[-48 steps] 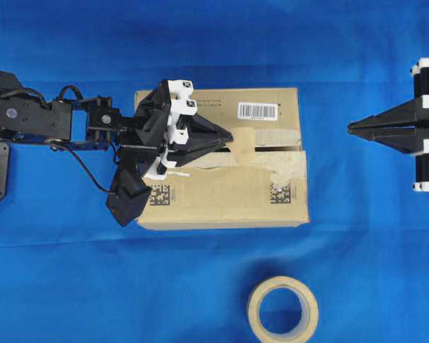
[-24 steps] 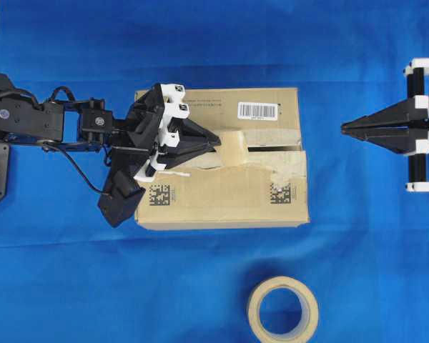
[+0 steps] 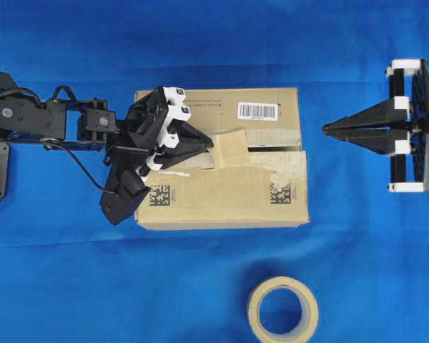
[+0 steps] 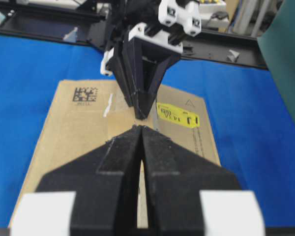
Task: Apply tape along the seams of the closed cardboard box to seal it securely.
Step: 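Lay the tape end on the seam and bring the right gripper in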
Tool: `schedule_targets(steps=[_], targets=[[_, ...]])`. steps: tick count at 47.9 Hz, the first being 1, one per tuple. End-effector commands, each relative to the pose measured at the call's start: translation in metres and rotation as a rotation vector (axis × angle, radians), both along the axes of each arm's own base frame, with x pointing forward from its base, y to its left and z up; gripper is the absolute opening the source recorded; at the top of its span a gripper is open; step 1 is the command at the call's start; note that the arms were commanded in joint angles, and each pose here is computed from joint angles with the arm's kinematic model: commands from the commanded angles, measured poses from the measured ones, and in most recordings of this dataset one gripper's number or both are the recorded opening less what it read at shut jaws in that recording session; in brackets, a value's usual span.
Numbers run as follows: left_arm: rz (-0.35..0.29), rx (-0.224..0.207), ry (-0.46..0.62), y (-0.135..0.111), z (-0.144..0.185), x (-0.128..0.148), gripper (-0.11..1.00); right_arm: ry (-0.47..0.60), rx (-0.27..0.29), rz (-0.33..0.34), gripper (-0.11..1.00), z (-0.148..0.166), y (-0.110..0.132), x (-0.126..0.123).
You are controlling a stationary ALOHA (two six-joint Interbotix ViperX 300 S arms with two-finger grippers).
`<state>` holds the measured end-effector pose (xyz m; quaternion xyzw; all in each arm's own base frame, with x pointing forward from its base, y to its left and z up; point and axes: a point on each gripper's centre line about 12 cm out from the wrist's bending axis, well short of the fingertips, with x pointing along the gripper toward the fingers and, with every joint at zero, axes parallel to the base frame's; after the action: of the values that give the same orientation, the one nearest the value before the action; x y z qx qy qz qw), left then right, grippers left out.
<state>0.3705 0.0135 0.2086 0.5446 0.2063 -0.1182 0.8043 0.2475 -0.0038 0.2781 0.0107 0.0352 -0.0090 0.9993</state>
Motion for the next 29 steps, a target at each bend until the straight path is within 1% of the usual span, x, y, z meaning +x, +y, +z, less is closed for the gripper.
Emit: schedule_targets(steps=[1,10,18,22,27,29], targets=[[0.004,-0.001,-0.014,0.001,0.006,0.001,0.02,-0.029,-0.002,-0.002,0.02,0.011,-0.001,0.007],[0.003,-0.002,0.011,0.001,0.004,0.000,0.02,-0.028,-0.001,-0.003,0.02,0.009,-0.001,0.020],[0.004,-0.004,0.017,0.001,0.003,0.000,0.02,-0.028,0.000,-0.005,0.09,0.005,-0.002,0.039],[0.002,-0.001,0.017,0.001,0.003,0.000,0.02,-0.020,0.001,-0.006,0.18,0.004,-0.002,0.050],[0.002,-0.001,0.017,0.001,0.003,0.000,0.02,-0.006,0.001,-0.008,0.34,0.004,-0.003,0.069],[0.002,-0.001,0.014,0.001,0.004,0.000,0.02,-0.003,0.002,-0.008,0.42,0.005,-0.003,0.075]])
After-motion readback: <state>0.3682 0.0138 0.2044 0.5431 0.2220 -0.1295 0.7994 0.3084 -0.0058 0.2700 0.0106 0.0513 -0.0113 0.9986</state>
